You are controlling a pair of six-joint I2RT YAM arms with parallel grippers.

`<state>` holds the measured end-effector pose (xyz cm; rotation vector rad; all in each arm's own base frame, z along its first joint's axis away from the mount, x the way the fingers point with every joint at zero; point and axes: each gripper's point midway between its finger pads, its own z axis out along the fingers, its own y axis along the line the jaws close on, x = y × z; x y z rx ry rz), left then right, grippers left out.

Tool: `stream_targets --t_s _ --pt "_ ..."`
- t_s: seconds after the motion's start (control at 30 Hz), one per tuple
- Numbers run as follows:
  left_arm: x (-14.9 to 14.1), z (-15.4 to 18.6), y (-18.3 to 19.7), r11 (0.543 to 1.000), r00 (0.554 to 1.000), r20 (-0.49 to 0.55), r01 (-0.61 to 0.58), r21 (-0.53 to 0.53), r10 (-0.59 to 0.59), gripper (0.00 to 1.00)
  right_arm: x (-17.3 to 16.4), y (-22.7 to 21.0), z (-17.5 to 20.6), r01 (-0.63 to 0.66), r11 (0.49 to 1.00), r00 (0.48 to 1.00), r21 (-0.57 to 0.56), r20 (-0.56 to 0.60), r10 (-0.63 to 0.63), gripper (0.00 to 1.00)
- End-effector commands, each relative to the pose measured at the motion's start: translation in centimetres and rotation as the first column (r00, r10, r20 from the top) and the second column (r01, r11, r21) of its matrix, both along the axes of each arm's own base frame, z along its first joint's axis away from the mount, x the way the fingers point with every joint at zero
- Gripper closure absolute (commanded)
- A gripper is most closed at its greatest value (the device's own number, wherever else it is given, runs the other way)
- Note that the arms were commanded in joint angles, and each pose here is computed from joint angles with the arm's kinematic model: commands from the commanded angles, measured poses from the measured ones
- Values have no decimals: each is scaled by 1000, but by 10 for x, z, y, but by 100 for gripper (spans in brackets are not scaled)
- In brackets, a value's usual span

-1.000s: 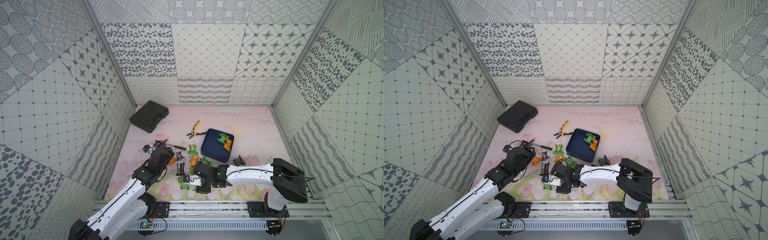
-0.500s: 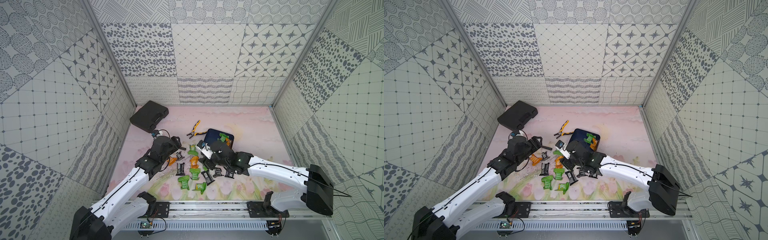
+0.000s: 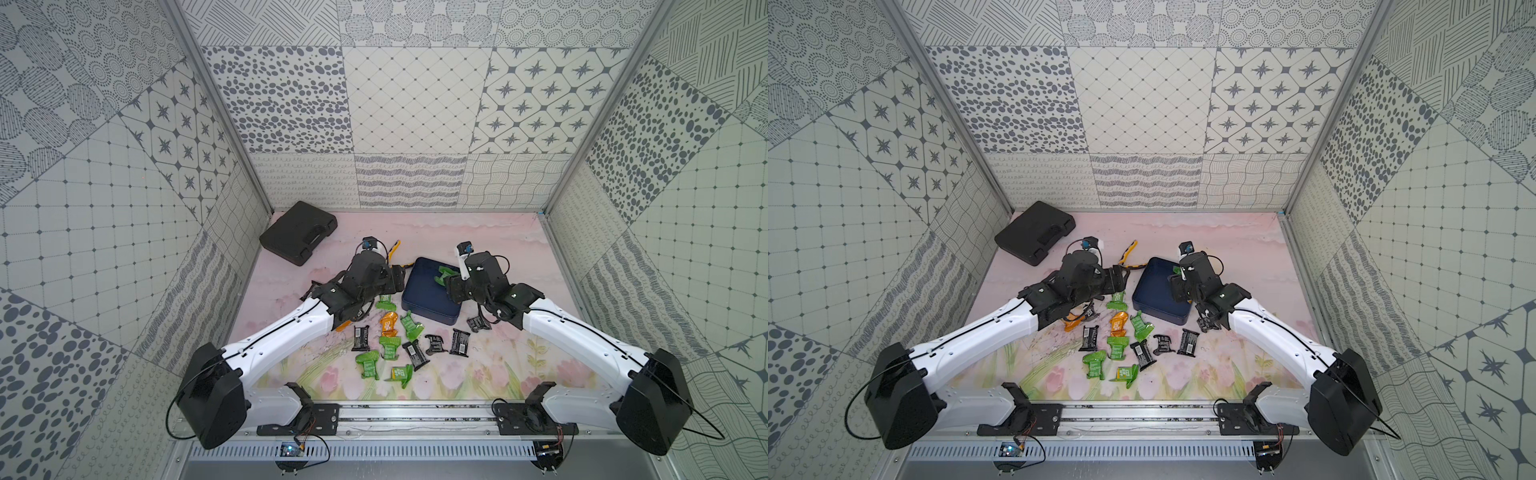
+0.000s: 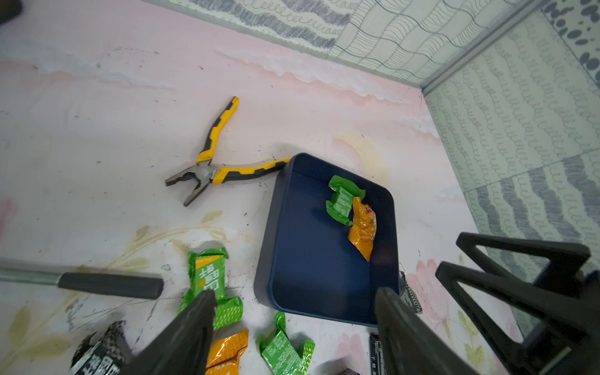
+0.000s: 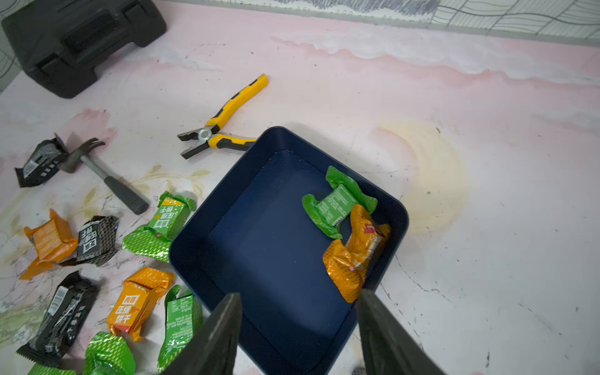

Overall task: Take the cookies out of the storage box
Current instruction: Pick up the cookie from the storage box.

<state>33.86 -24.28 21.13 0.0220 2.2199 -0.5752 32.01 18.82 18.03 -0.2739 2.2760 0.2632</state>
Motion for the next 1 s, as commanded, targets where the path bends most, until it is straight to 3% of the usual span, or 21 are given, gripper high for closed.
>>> stream_targets --t_s 0.0,0.2,0.37,0.53,0.97 --pt "-5 -13 -62 957 965 -25 261 125 -260 19 -4 -21 -5 97 994 994 41 -49 -95 38" --pt "2 -34 -120 901 916 -116 399 169 -383 18 -10 -48 -16 186 980 979 75 -102 -178 38" --pt "10 -62 -147 861 886 -194 459 221 -422 17 -18 -64 -21 242 965 966 105 -117 -230 38" --pt "23 -90 -158 842 875 -266 471 263 -406 17 -28 -77 -28 289 952 952 100 -134 -274 39" --pt "59 -139 -157 795 896 -337 422 436 -290 24 -41 -89 -33 315 944 943 97 -146 -299 39"
